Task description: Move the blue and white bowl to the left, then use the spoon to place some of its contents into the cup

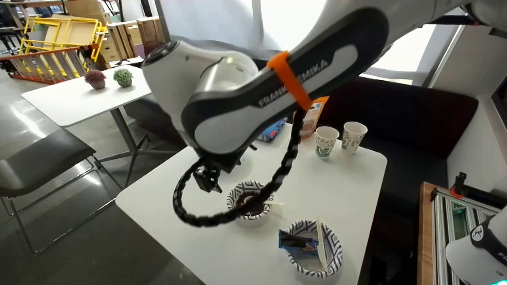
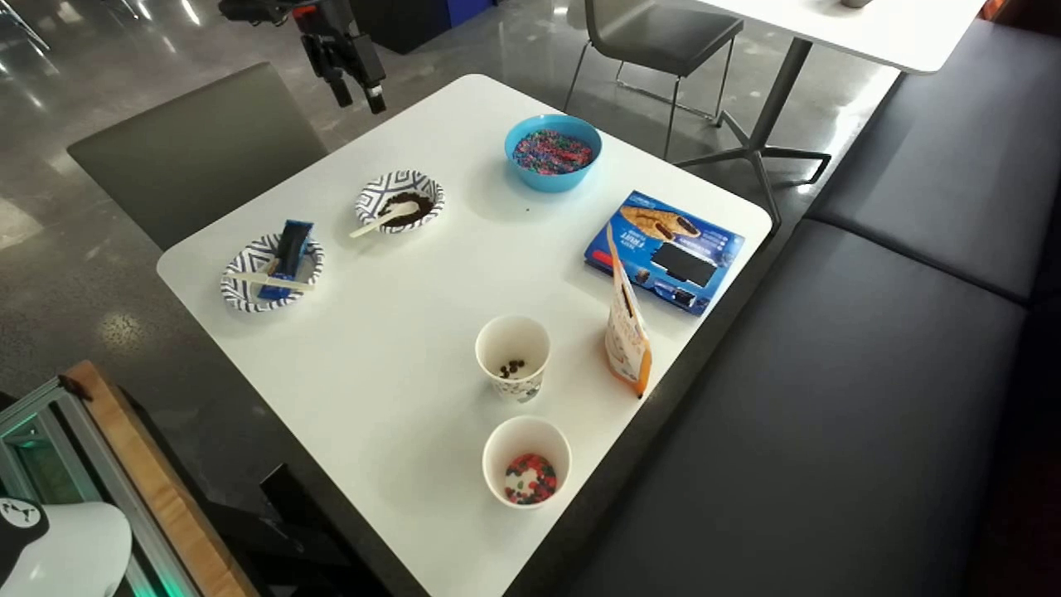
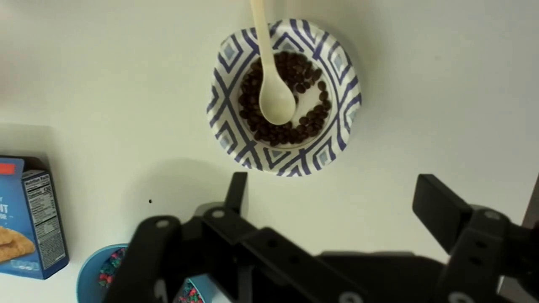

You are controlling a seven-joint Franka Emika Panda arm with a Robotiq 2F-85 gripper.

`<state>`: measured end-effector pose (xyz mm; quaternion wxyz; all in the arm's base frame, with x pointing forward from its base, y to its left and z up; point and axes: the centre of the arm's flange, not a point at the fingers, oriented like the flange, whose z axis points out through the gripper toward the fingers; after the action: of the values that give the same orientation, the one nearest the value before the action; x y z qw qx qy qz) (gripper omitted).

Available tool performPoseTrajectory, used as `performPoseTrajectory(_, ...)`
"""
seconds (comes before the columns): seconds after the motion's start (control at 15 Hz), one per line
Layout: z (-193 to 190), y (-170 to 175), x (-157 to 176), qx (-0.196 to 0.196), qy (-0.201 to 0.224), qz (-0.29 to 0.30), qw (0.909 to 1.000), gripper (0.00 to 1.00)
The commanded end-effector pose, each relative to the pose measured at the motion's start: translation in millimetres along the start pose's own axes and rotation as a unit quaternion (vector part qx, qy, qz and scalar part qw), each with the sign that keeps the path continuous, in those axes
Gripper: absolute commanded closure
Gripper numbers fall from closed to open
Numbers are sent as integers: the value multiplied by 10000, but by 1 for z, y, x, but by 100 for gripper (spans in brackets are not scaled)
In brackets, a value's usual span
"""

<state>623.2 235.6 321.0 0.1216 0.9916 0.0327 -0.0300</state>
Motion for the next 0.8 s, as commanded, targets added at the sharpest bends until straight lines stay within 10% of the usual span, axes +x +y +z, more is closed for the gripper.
performPoseTrajectory(0.0,-7,85,-46,658,-381,-605,9953,0)
performPoseTrajectory(0.2,16,137,-69,1021,-8,-1071,9890,0)
performPoseTrajectory(0.27,-3,113,-31,736,-141,-746,9944,0)
performPoseTrajectory(0.73,15,125,-50,806,305,-970,9915,0)
